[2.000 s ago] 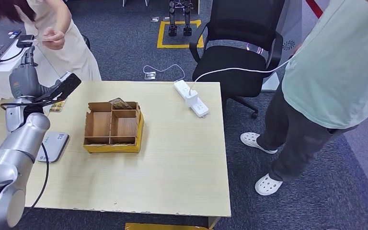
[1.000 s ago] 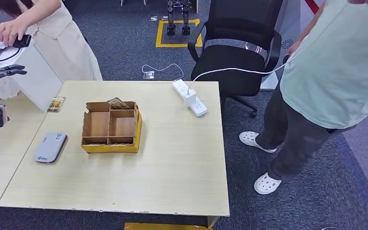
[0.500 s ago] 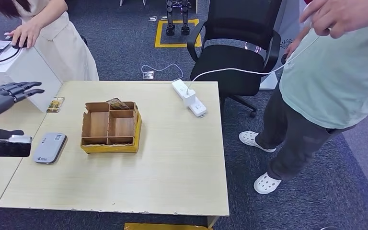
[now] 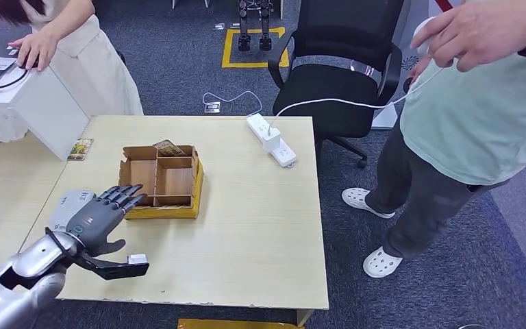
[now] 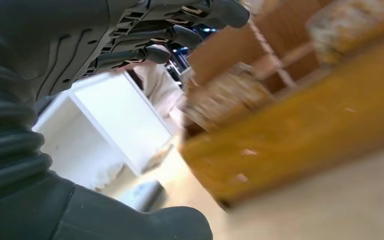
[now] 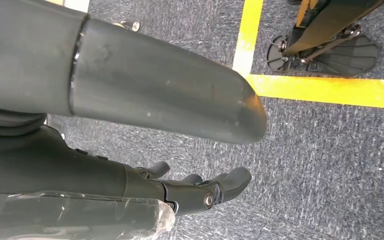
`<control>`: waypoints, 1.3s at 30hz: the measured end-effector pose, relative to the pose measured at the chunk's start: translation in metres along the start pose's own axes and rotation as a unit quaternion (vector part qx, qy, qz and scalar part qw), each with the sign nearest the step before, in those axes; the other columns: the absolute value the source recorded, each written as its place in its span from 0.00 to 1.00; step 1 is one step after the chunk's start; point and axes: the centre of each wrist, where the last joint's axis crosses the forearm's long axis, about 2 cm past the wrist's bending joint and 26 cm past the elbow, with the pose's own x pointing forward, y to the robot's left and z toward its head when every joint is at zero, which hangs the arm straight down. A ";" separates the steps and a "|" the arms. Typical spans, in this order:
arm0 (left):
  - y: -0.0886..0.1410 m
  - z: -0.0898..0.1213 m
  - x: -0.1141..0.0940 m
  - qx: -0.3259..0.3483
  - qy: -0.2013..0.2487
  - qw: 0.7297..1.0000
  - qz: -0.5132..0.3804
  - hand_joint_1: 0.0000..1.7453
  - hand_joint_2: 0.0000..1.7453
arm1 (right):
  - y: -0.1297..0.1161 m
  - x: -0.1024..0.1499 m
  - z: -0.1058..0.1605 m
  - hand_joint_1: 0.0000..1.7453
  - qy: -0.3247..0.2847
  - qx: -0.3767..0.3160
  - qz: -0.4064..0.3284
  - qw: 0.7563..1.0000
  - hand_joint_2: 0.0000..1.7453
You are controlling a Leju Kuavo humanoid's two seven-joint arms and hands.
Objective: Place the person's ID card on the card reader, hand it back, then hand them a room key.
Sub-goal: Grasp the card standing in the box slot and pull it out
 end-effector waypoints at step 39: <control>-0.039 -0.035 0.064 0.102 0.084 0.985 0.112 0.00 1.00 | 0.000 -0.003 0.000 0.00 0.010 -0.002 0.000 1.000 0.00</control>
